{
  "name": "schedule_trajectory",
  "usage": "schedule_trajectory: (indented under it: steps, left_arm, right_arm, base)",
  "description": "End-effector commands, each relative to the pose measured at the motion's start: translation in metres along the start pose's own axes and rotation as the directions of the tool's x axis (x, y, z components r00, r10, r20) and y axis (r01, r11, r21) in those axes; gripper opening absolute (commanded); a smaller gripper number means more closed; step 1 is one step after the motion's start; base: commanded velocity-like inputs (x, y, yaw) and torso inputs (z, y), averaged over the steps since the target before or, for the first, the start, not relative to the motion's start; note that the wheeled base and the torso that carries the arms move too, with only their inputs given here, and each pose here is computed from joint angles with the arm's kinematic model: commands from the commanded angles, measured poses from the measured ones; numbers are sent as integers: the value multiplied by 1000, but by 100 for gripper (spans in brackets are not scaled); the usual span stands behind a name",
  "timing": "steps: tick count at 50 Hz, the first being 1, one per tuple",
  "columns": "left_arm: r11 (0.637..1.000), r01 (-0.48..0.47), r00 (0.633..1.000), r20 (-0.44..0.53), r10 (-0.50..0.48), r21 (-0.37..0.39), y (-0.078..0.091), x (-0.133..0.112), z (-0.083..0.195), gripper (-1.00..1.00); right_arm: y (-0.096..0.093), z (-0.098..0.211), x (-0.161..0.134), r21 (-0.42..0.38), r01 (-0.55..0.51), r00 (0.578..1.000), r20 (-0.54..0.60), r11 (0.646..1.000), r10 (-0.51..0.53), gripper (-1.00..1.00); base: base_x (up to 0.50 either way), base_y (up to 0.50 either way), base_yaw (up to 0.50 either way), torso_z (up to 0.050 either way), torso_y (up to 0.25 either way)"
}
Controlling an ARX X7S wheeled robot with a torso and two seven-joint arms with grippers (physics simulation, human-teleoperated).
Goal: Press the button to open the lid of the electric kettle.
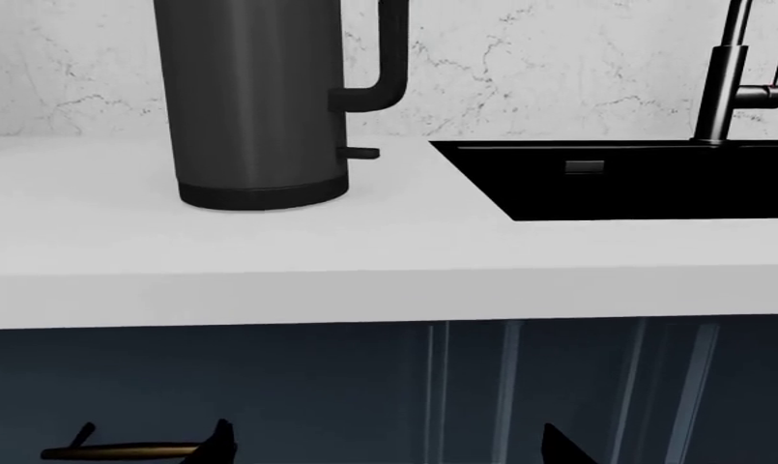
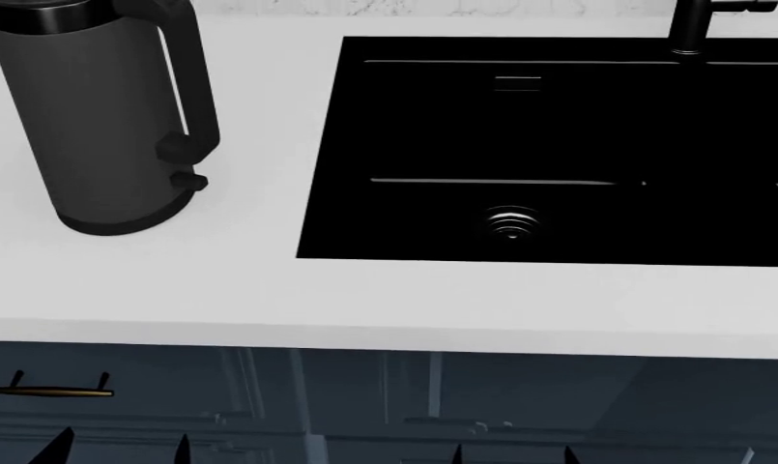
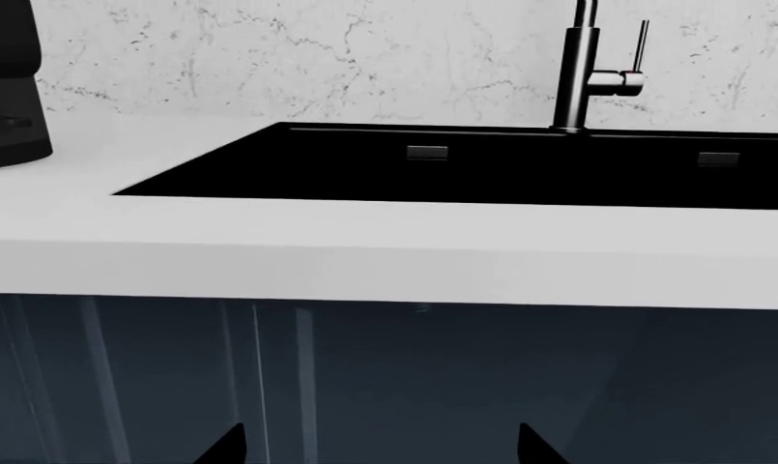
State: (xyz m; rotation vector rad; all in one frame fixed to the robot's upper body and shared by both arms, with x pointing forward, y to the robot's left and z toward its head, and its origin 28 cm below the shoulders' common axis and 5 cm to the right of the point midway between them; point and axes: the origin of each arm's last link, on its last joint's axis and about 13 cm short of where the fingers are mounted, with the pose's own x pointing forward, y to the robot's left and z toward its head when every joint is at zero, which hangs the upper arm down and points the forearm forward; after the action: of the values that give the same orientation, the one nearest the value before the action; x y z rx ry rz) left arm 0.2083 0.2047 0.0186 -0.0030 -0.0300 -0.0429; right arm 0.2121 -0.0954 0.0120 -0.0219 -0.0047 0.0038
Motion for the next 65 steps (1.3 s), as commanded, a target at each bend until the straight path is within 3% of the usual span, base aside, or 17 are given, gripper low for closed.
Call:
schedule_trajectory:
  steps: [1, 12, 20, 21, 23, 25, 30, 36, 40, 46, 54, 65]
  left_arm:
    - [1000, 5, 1000, 0, -5, -4, 0, 0, -1, 100]
    - [999, -3, 999, -45, 0, -52, -1, 2, -3, 100]
    - [996, 2, 1000, -12, -3, -86, -1, 1, 5, 100]
    - [995, -1, 1000, -1, 1, -104, -1, 0, 9, 100]
    - [999, 10, 999, -33, -11, -36, -2, -3, 20, 100]
    - [997, -8, 1000, -19, 6, -71, 0, -4, 39, 100]
    - [998, -2, 1000, 5, 2, -57, 1, -10, 88, 100]
    - [999, 23, 999, 31, -21, -45, -1, -19, 128, 100]
    - [999, 22, 998, 52, -21, -35, -1, -22, 155, 100]
    - [999, 32, 999, 11, -32, 10, -6, -21, 189, 100]
    - [1000, 23, 1000, -7, -23, 21, -1, -20, 189, 100]
    - [1000, 13, 1000, -5, -13, 22, -3, -21, 188, 100]
  right_arm:
    - [0, 1, -1, -3, -3, 1000, -1, 1000, 3, 100]
    - [0, 1, -1, 3, -3, 1000, 0, 1000, 3, 100]
    - [1, 4, -2, 10, 5, 1000, 1, 1000, -5, 100]
    - [2, 7, -2, 11, 6, 1000, 1, 1000, -6, 100]
    - [3, 29, -1, -34, 6, 999, 38, 999, -5, 100]
    - [0, 49, 1, -19, 7, 999, 52, 1000, -6, 100]
    - [-5, 98, -8, 3, 51, 995, 89, 999, -51, 100]
    - [-9, 150, -17, -36, 77, 986, 151, 996, -71, 100]
    - [-9, 170, -16, -51, 75, 986, 150, 996, -66, 100]
    - [-10, 188, -22, -84, 81, 988, 141, 993, -69, 100]
    - [-18, 182, -25, -47, 91, 986, 146, 995, -83, 100]
    - [-14, 181, -27, -47, 67, 990, 127, 997, -61, 100]
  base:
    - [0, 0, 0, 50, 0]
    - [0, 0, 0, 14, 0]
    - [0, 0, 0, 0, 0]
    - [0, 0, 0, 0, 0]
    - [0, 0, 0, 0, 0]
    - [0, 0, 0, 0, 0]
    - [0, 0, 0, 0, 0]
    - [0, 0, 0, 0, 0]
    - [0, 0, 0, 0, 0]
    - [0, 0, 0, 0, 0]
    - [62, 0, 0, 0, 0]
    - [300, 0, 0, 0, 0]
